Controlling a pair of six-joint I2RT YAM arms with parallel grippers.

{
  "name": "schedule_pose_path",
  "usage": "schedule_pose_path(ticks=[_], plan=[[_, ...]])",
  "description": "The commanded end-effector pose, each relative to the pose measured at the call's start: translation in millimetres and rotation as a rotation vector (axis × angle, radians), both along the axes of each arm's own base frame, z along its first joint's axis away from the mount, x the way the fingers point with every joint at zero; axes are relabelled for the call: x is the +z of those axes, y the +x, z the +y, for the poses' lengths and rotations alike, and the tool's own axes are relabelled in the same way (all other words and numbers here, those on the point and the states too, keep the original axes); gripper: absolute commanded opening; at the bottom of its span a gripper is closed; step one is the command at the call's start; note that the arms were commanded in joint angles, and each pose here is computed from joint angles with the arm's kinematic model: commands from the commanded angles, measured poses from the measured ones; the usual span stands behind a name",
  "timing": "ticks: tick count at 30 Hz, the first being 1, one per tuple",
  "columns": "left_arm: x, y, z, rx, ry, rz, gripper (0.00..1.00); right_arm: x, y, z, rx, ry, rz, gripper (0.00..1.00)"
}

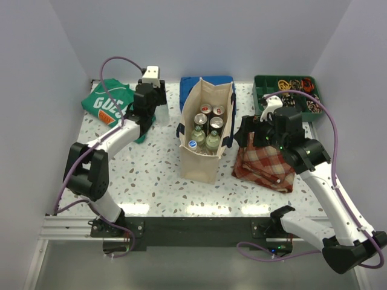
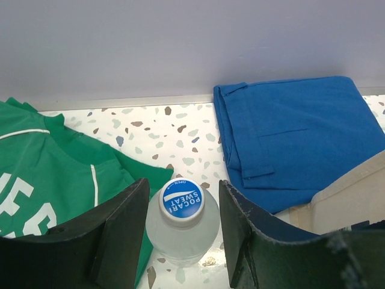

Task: Take the beverage out of the canvas bag
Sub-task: Place the drink at the center of the board.

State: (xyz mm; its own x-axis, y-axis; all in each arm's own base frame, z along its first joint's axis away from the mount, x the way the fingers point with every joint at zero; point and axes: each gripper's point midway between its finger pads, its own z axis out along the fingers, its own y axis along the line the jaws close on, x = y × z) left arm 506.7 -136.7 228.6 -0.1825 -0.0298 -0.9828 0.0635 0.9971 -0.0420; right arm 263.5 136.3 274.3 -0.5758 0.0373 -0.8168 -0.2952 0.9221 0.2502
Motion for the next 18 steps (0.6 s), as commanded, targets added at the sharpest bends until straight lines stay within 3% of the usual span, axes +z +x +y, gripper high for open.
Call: schedule_pose_path(ticks=[1,8,9,12,18], plan=[[40,-4,9,0.029,-0.047,-0.097,0.56,10,2,5,0.02,0.021,-0.034,0.94],[77,-16,9,0.005,-0.058,-0.142,0.75,13,2,8,0.028,0.04,-0.044,0.94],[82,-19,8,-0.007,-0.061,-0.145,0.85,14,2,9,0.032,0.045,-0.043,0.94],[102,-30,6,-0.036,-0.073,-0.167,1.0,17,2,13,0.039,0.074,-0.049,0.94],[128,-53,-13,-0.18,-0.097,-0.16,1.0,20,2,26,0.051,0.161,-0.024,0.95]])
